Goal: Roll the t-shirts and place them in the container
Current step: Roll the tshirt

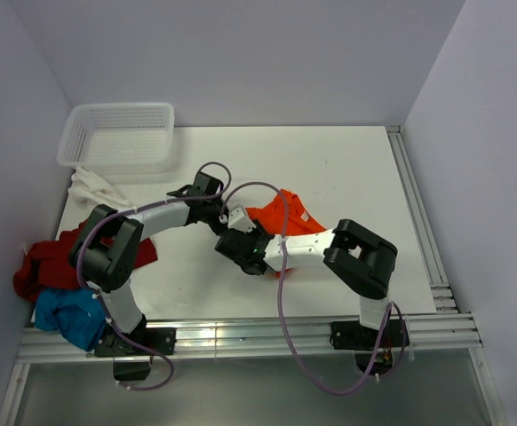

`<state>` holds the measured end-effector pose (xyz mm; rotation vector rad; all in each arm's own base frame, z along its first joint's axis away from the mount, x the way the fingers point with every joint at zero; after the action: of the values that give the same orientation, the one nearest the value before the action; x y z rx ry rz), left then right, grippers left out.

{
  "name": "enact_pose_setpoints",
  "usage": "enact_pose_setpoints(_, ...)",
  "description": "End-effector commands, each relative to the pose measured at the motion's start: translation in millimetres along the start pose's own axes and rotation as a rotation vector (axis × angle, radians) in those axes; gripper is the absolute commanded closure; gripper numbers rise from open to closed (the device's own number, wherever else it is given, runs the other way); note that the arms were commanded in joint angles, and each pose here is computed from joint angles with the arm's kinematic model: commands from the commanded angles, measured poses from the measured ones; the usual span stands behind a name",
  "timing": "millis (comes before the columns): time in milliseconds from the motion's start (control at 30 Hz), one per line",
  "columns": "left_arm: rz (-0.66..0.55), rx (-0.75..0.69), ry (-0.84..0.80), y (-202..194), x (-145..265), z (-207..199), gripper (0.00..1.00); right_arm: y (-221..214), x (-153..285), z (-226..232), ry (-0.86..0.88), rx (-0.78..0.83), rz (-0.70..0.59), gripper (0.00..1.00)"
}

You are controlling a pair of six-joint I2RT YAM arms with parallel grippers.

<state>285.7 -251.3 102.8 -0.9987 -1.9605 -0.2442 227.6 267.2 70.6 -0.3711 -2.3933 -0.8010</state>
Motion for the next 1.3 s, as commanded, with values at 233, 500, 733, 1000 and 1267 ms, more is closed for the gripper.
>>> enact_pose_setpoints(233,-0.031,-0.079,-0.013,4,20,-19,0.64,20,7,4,0.176,-0.056,-0.065,1.00)
enact_pose_setpoints(500,-0.075,-0.062,-0.051,36,45,-19,0.47,22,15,0,0.443,-0.181,-0.080,1.00)
enact_pose_setpoints(733,-0.152,-0.113,-0.096,55,76,-28,0.39,21,5,-13,0.704,-0.321,-0.017,1.00)
enact_pose_setpoints(1000,-0.149,-0.197,-0.247,44,88,-23,0.38,1,-23,-14,1.097,-0.539,0.095,1.00)
enact_pose_setpoints(1267,-0.133,-0.298,-0.386,13,88,-17,0.35,-19,-43,-13,1.358,-0.741,0.197,1.00)
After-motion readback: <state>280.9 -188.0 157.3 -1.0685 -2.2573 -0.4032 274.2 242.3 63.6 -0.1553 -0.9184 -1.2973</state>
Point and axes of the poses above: each gripper's point midway between its finger pads, its own x axis back along the fingers, its own z axis along the line the jaws close on, y = z × x, the point moved 6 cm from there along x, back along the fingers, and after that the axes turned 15 degrees about x, right-handed, at the moved point
